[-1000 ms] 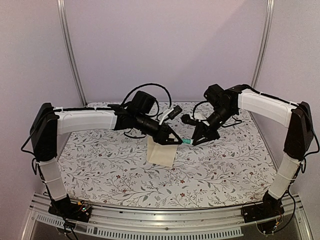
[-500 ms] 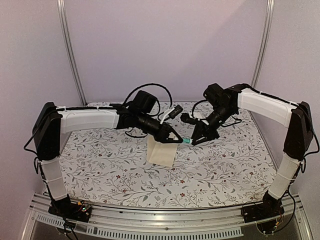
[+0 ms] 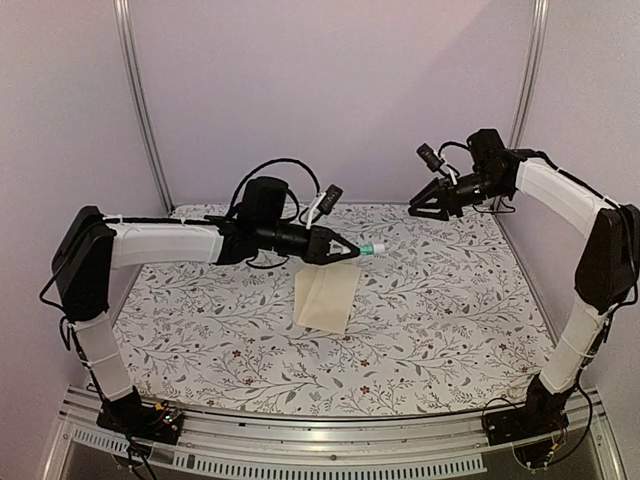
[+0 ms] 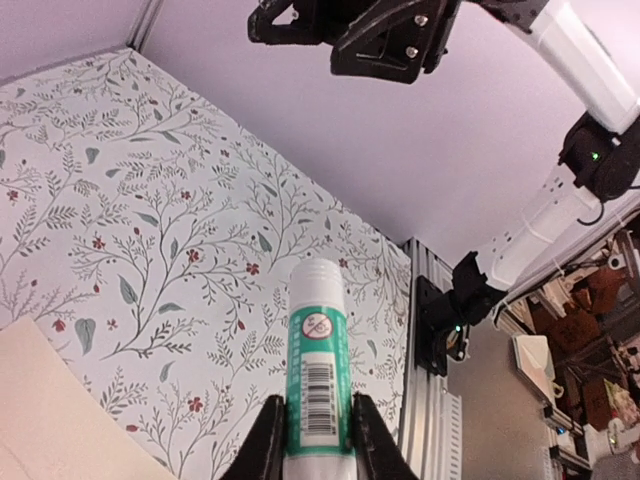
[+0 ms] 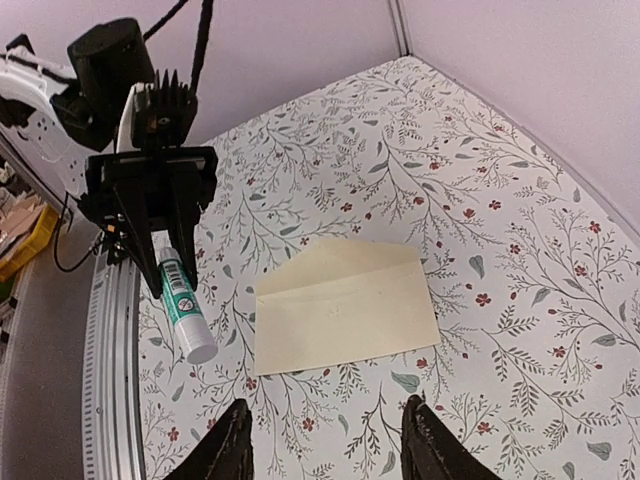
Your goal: Place the letter into the envelope and seal it
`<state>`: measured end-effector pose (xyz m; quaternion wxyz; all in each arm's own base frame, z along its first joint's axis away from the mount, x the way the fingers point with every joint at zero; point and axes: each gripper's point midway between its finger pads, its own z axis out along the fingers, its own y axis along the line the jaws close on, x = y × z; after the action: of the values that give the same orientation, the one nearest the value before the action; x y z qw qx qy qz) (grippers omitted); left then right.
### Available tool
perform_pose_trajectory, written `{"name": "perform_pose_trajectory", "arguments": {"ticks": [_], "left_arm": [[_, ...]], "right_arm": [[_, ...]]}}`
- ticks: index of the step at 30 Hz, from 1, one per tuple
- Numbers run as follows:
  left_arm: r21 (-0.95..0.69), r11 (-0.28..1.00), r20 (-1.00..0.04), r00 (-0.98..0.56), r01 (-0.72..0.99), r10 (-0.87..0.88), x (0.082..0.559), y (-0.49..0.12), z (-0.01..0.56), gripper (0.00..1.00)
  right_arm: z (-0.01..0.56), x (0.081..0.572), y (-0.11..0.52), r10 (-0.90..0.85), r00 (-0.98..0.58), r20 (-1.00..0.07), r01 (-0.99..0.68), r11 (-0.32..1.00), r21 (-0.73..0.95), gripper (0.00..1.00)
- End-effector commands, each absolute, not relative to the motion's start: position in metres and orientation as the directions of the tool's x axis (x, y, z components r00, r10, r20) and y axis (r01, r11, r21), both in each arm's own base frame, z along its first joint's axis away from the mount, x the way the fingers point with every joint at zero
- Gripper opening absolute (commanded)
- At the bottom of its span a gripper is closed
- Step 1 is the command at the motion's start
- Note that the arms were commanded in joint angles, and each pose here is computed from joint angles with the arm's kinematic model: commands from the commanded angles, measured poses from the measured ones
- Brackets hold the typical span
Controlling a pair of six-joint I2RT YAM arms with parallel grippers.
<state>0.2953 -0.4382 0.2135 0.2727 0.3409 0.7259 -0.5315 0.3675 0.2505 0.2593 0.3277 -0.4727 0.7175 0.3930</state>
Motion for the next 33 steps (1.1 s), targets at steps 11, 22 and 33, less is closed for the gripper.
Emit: {"name": "perform_pose_trajectory", "arguments": {"ticks": [11,22,33], "left_arm": [[-0.545,0.262,-0.819,-0.437,0.797,-0.373,0.351,-0.423,0.338,0.1],[-0.556,0.215,-0.806,-0.457,0.803,-0.377,0.351,-0.439,0.336,0.1],[-0.561,0.174,-0.801,-0.478,0.809,-0.36,0.351,-0.449,0.331,0.1]], "right_arm": [[0.337,0.393,0.262,-0.031,-0.678,-0.734,-0.733,0.096,0.673,0.58],[0.345,0.375,0.301,-0.068,-0.673,-0.736,-0.738,0.005,0.674,0.68],[0.346,0.367,0.317,-0.085,-0.652,-0.754,-0.755,-0.021,0.655,0.52]]}}
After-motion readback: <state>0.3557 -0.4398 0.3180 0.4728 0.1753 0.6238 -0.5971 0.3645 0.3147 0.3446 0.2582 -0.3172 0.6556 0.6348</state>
